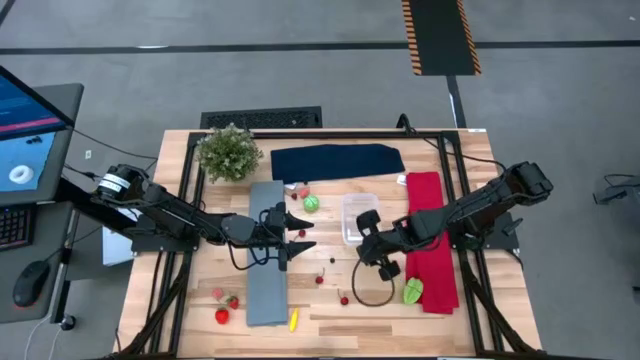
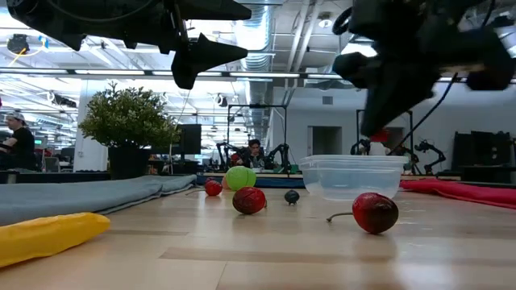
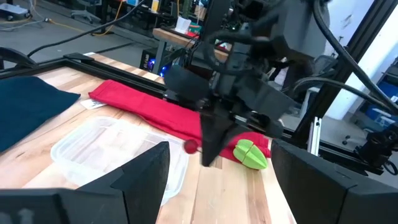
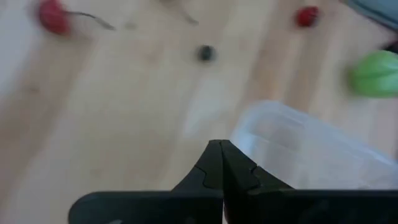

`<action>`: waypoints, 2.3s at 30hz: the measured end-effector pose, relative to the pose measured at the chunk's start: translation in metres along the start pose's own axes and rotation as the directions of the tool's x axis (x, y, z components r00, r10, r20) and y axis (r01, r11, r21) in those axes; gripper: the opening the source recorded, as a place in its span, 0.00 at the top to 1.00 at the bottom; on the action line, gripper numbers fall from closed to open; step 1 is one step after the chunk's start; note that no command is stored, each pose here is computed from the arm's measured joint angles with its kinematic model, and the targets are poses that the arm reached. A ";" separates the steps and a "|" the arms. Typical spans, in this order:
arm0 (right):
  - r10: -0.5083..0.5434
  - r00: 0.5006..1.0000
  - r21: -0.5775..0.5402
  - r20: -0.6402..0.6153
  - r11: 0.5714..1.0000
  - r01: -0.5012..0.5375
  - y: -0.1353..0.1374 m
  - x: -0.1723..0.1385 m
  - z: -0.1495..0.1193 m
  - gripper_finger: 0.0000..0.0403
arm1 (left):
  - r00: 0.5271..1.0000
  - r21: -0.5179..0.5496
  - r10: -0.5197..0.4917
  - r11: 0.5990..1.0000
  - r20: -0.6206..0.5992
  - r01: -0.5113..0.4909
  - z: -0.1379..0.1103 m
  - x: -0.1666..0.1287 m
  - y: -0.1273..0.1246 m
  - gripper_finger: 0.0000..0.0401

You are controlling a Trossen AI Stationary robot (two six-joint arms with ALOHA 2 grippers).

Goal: Pick and placing Produce into tupperware
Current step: Put the red cherry into the transparent bin

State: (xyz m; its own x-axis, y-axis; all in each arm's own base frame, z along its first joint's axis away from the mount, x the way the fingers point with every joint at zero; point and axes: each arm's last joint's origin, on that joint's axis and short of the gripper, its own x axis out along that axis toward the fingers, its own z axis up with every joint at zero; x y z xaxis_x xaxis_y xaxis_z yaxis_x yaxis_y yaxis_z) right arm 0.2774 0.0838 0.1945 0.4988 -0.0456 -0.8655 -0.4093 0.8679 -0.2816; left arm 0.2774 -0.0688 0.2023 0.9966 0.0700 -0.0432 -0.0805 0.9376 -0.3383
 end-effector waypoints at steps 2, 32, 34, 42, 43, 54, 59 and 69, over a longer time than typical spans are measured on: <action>-0.028 1.000 0.019 -0.013 0.999 0.028 -0.012 0.002 -0.003 0.98 | 1.000 0.000 0.000 1.000 0.000 0.000 0.000 0.000 0.000 0.33; 0.043 0.996 0.371 0.083 0.926 -0.071 -0.099 0.022 -0.044 0.88 | 1.000 0.001 -0.029 1.000 -0.009 0.029 -0.003 -0.003 -0.008 0.33; 0.044 0.996 0.390 0.075 0.918 -0.070 -0.100 0.022 -0.045 0.83 | 1.000 0.001 -0.029 1.000 -0.009 0.029 -0.003 -0.003 -0.008 0.33; 0.044 0.995 0.402 0.089 0.912 -0.076 -0.099 0.016 -0.044 0.72 | 0.999 0.006 -0.023 1.000 -0.022 0.023 -0.004 -0.003 -0.007 0.33; 0.053 0.992 0.405 0.112 0.909 -0.094 -0.097 0.013 -0.041 0.72 | 1.000 0.009 -0.018 1.000 -0.025 0.018 -0.005 -0.003 -0.007 0.33; 0.168 0.883 0.237 0.438 0.926 -0.293 -0.036 -0.072 -0.004 0.76 | 0.999 0.116 -0.016 0.993 0.042 0.011 0.002 -0.003 -0.008 0.33; 0.146 0.812 0.213 0.566 0.925 -0.315 0.000 -0.127 -0.005 0.76 | 0.996 0.169 -0.055 0.985 0.067 0.043 0.005 -0.003 -0.010 0.33; -0.064 0.832 0.238 0.551 0.968 -0.084 0.097 -0.160 -0.018 0.77 | 0.993 0.157 -0.105 0.983 0.055 0.096 0.016 0.006 -0.019 0.33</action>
State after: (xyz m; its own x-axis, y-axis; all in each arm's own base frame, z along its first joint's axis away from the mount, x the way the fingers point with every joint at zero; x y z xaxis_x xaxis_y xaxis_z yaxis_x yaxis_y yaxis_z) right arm 0.1443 0.1663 0.2978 0.8622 0.1796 -0.4737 -0.2561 0.9613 -0.1015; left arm 0.2847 -0.0805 0.2238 0.9990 -0.0106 0.0445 0.0188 0.9819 -0.1887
